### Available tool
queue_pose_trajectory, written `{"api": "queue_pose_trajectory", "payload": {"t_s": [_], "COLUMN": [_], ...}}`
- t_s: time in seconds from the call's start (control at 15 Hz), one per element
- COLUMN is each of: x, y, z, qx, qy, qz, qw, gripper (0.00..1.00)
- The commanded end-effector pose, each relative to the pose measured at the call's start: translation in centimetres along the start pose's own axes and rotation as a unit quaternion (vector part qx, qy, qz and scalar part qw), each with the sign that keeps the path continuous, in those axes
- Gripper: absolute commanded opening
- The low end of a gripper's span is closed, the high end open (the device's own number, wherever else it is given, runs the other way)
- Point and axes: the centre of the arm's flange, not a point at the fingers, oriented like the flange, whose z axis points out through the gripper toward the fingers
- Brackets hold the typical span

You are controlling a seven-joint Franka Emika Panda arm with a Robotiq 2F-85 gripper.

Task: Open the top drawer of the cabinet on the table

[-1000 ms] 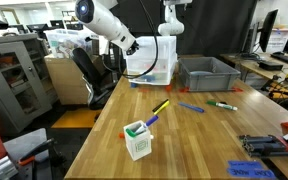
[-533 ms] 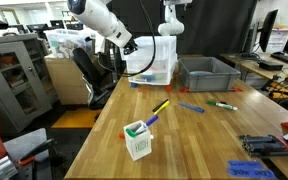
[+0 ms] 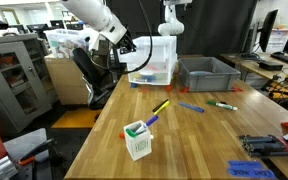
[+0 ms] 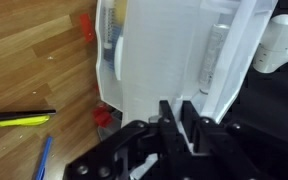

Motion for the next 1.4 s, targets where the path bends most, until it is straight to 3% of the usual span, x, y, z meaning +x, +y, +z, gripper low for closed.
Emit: {"api": "queue_pose_trajectory", "payload": {"t_s": [0.0, 1.13, 1.2, 1.33], "x": [0.3, -0.6, -0.6, -0.3], "y": [0.7, 1.2, 1.1, 0.7], "z": [-1.7, -4.7, -4.9, -5.6], "qx": [-0.037, -0.099, -0.096, -0.100], "qy": [0.015, 0.049, 0.053, 0.059], "qz": [-0.015, 0.009, 0.010, 0.007], "qw": [0.9991, 0.9938, 0.9939, 0.9932], "gripper": [0.04, 0.04, 0.41, 0.47]}}
